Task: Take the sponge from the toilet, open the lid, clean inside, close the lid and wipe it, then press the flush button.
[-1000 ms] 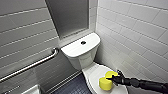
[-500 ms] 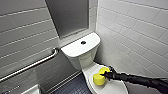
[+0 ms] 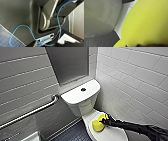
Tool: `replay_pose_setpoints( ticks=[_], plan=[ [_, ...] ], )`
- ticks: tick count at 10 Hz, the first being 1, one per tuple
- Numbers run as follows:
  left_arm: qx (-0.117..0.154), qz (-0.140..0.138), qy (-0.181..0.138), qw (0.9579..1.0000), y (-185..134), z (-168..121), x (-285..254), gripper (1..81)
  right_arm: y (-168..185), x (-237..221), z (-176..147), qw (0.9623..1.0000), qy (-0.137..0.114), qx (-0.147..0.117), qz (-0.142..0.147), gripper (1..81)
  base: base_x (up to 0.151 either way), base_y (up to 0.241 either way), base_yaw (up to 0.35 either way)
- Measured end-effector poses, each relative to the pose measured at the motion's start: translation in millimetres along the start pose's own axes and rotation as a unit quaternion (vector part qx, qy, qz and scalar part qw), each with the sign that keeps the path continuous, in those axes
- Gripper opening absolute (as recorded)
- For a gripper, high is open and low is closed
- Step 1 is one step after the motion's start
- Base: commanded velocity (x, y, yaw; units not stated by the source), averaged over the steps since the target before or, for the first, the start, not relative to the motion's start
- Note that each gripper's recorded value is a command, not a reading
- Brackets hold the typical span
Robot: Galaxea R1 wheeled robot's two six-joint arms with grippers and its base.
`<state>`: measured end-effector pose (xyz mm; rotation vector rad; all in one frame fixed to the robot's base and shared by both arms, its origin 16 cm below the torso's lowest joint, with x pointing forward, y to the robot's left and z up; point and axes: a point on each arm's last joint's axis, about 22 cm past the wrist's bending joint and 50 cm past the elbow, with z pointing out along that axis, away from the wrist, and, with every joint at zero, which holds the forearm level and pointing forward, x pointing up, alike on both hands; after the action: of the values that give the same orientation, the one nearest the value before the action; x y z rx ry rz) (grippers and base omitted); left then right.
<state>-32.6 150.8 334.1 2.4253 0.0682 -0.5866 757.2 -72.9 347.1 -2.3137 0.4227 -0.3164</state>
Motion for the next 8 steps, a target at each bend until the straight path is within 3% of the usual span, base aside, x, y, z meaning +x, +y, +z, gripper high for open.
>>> replay_pose_setpoints(
  ticks=[4, 8],
  plan=[
    [0.005, -0.008, -0.007, 0.9999, -6, -4, -13, 81.1, 33, -4, 16, 0.9988, 0.030, -0.036, 0.014, 1.0, 0.000, 0.000, 0.000],
    [0.008, -0.011, -0.007, 0.9999, -15, -15, -15, 81.1, 66, -19, 4, 0.9971, 0.055, -0.041, 0.033, 1.0, 0.000, 0.000, 0.000]
  ],
)
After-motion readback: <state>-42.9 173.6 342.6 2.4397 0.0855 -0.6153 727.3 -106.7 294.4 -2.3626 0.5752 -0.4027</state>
